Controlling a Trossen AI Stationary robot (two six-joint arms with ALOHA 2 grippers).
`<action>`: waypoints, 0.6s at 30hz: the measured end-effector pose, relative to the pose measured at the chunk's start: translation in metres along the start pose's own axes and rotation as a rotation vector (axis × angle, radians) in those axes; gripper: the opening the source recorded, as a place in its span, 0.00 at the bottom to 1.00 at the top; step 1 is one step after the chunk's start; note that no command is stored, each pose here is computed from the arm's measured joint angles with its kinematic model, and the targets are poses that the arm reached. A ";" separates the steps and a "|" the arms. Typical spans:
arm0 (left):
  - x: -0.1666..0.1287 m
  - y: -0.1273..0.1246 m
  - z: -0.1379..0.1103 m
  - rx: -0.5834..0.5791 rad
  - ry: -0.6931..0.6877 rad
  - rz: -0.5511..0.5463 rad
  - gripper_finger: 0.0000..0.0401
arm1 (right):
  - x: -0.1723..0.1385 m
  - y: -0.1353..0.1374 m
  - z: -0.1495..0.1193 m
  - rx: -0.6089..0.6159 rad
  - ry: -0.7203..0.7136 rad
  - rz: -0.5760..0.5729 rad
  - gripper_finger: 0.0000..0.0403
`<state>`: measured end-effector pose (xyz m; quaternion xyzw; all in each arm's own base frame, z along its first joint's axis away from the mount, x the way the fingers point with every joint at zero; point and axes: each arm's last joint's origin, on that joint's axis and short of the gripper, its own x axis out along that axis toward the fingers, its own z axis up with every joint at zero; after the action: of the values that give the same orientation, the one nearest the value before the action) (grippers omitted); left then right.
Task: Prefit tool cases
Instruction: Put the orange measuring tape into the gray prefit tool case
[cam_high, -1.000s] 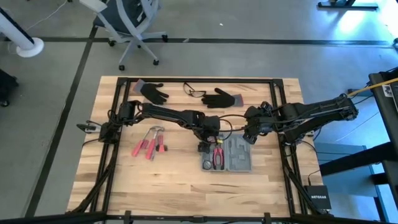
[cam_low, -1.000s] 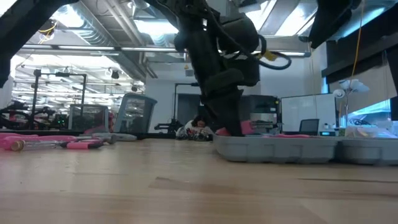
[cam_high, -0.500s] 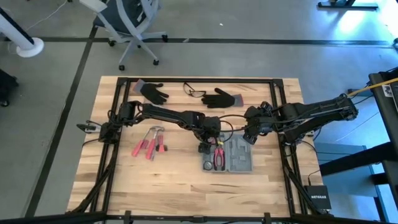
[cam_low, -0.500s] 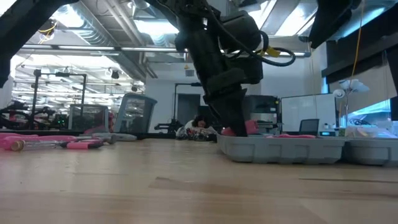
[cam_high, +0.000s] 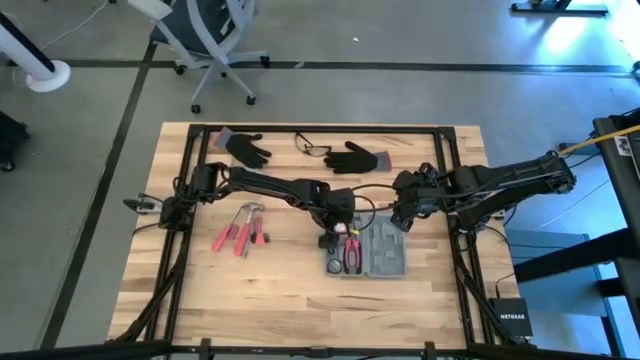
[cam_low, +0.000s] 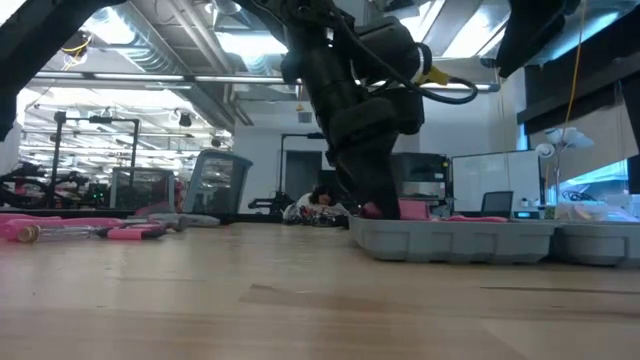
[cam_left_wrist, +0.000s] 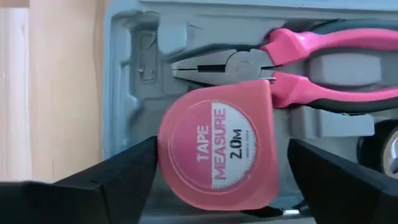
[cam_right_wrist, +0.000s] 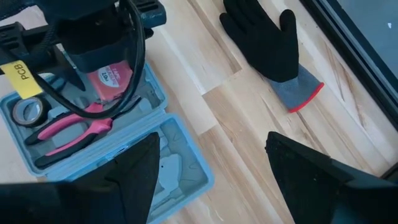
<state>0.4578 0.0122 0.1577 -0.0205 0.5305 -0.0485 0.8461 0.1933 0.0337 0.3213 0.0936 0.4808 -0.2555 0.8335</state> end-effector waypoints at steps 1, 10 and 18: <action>0.000 0.000 0.000 0.017 0.000 0.001 0.91 | 0.000 0.000 0.000 0.000 0.000 0.000 0.70; -0.018 0.002 0.006 0.149 -0.033 0.093 0.96 | 0.000 0.000 0.000 -0.001 0.000 -0.001 0.70; -0.051 0.006 0.014 0.115 -0.107 0.163 0.96 | 0.000 0.000 0.000 -0.040 -0.006 -0.004 0.66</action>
<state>0.4486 0.0237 0.2088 0.0685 0.4810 -0.0086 0.8740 0.1935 0.0336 0.3214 0.0753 0.4837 -0.2479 0.8360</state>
